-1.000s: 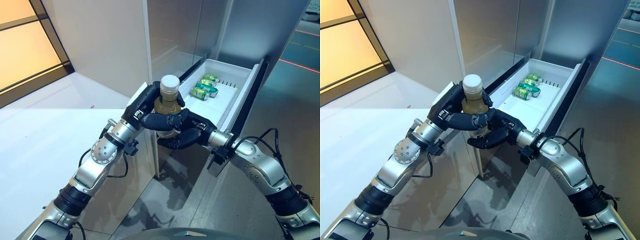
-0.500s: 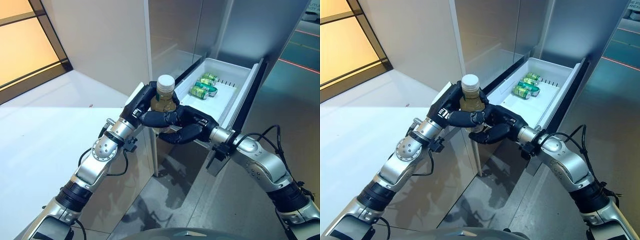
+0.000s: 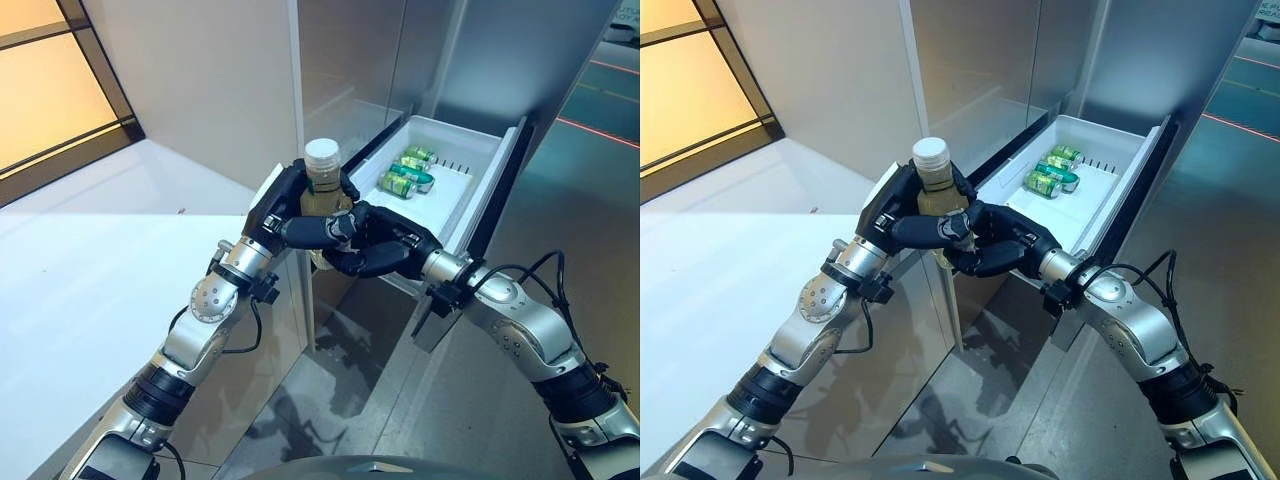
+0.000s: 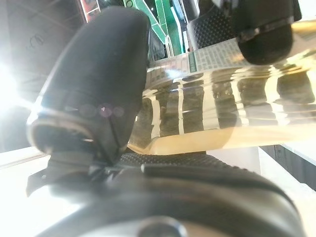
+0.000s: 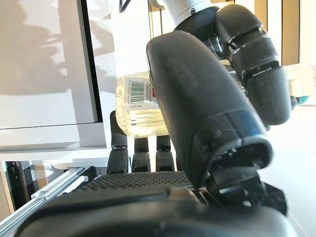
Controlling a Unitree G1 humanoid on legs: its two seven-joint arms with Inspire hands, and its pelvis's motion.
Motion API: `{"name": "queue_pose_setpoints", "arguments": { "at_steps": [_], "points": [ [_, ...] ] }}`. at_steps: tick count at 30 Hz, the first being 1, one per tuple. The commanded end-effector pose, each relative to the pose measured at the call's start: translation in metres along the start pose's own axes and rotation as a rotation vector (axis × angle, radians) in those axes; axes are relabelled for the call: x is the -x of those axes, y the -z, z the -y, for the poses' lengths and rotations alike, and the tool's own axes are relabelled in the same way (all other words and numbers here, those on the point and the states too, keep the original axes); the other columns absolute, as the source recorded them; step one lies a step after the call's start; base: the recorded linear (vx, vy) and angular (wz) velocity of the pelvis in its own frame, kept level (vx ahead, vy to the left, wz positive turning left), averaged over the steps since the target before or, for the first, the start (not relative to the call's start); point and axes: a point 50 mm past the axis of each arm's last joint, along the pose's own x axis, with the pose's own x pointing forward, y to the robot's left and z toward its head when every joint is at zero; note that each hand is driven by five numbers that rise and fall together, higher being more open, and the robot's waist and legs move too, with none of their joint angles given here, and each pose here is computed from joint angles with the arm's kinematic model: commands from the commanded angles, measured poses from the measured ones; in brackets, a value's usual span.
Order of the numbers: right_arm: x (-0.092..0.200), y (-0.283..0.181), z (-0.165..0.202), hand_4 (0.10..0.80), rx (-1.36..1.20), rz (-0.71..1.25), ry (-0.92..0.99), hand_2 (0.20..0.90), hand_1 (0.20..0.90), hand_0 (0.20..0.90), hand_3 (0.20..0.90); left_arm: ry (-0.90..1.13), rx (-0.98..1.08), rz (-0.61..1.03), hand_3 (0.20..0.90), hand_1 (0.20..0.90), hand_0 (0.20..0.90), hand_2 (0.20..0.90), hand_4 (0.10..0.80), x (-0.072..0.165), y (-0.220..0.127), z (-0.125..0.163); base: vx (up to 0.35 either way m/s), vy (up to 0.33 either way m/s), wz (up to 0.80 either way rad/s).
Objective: Put drinks into fridge and close the fridge
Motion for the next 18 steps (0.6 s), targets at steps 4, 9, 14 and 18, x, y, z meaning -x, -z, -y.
{"name": "queue_pose_setpoints", "arguments": {
  "at_steps": [4,9,14,18],
  "points": [
    [-0.018,-0.061,-0.011,0.1,-0.017,0.323,-0.033,0.3,0.3,0.3,0.2,0.058,0.023,0.47,0.2,0.3,0.3,0.3,0.1,-0.032,-0.072,0.012,0.0,0.0,0.0],
    [-0.022,-0.061,-0.014,0.1,-0.024,0.302,-0.058,0.3,0.3,0.3,0.2,0.106,0.012,0.512,0.2,0.3,0.3,0.3,0.1,-0.035,-0.082,0.021,0.0,0.0,0.0],
    [-0.028,-0.059,-0.025,0.8,-0.032,0.272,-0.143,0.9,0.9,0.9,0.9,0.102,0.018,0.509,0.2,0.3,0.3,0.3,0.1,-0.037,-0.082,0.023,0.0,0.0,0.0],
    [-0.029,-0.059,-0.031,0.8,-0.027,0.271,-0.188,0.9,0.9,0.9,0.9,0.097,0.031,0.49,0.2,0.3,0.3,0.3,0.1,-0.037,-0.078,0.022,0.0,0.0,0.0]
  ]
}}
